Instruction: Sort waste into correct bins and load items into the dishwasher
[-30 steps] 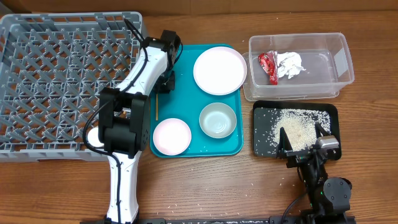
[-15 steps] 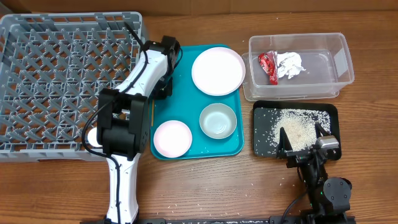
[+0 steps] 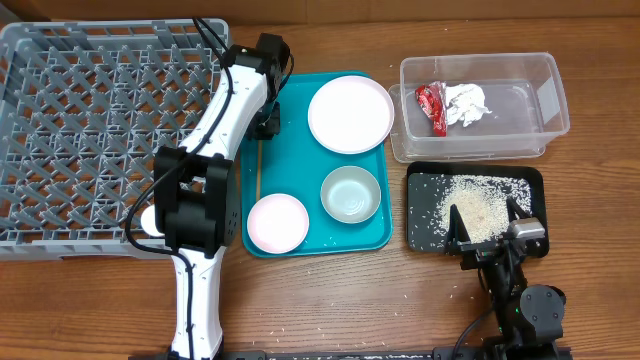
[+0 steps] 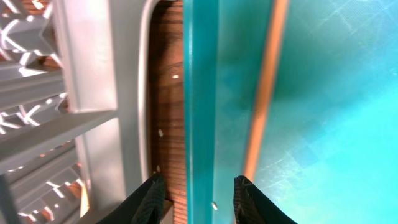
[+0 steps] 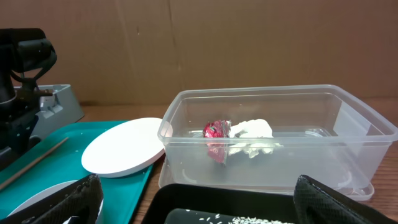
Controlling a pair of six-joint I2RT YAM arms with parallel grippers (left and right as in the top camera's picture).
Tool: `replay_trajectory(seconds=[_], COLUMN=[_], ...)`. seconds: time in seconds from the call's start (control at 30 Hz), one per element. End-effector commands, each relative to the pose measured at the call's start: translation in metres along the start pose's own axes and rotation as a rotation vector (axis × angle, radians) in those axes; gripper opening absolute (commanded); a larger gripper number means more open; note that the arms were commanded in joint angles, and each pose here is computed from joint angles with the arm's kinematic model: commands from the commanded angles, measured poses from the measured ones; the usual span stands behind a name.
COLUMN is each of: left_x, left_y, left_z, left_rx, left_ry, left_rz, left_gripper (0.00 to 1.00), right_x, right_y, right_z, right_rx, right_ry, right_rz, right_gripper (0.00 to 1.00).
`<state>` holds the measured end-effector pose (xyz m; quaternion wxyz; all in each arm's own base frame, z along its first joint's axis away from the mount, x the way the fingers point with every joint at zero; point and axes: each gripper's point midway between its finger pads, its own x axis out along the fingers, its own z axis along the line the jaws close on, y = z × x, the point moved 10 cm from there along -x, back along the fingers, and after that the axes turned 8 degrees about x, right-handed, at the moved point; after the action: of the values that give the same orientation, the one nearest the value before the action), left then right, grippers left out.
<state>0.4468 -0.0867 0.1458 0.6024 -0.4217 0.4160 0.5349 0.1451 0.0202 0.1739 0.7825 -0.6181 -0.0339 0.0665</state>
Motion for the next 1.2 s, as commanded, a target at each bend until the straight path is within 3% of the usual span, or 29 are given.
replay_trajectory(seconds=[0.0, 0.2, 0.4, 0.63, 0.87, 1.17], left_x=[0.002, 0.007, 0.032, 0.054, 0.042, -0.015], left_y=[-0.002, -0.005, 0.000, 0.015, 0.015, 0.005], left_z=[-0.002, -0.015, -0.039, -0.048, -0.043, -0.050], left_rx=[0.000, 0.067, 0.065, 0.067, 0.052, 0.108], left_ry=[0.036, 0.187, 0.406, 0.456, 0.463, 0.457], left_rz=[0.002, 0.000, 0.001, 0.056, 0.065, -0.085], left_gripper=[0.39, 0.36, 0.40, 0.40, 0.24, 0.35], right_x=[0.000, 0.000, 0.000, 0.000, 0.000, 0.000], right_y=[0.002, 0.002, 0.002, 0.002, 0.002, 0.002], right_z=[-0.001, -0.001, -0.001, -0.001, -0.001, -0.001], right_rx=[0.000, 0.000, 0.000, 0.000, 0.000, 0.000], right_ry=[0.004, 0.004, 0.004, 0.004, 0.004, 0.004], right_rz=[-0.006, -0.006, -0.006, -0.006, -0.006, -0.006], right_gripper=[1.00, 1.00, 1.00, 1.00, 1.00, 1.00])
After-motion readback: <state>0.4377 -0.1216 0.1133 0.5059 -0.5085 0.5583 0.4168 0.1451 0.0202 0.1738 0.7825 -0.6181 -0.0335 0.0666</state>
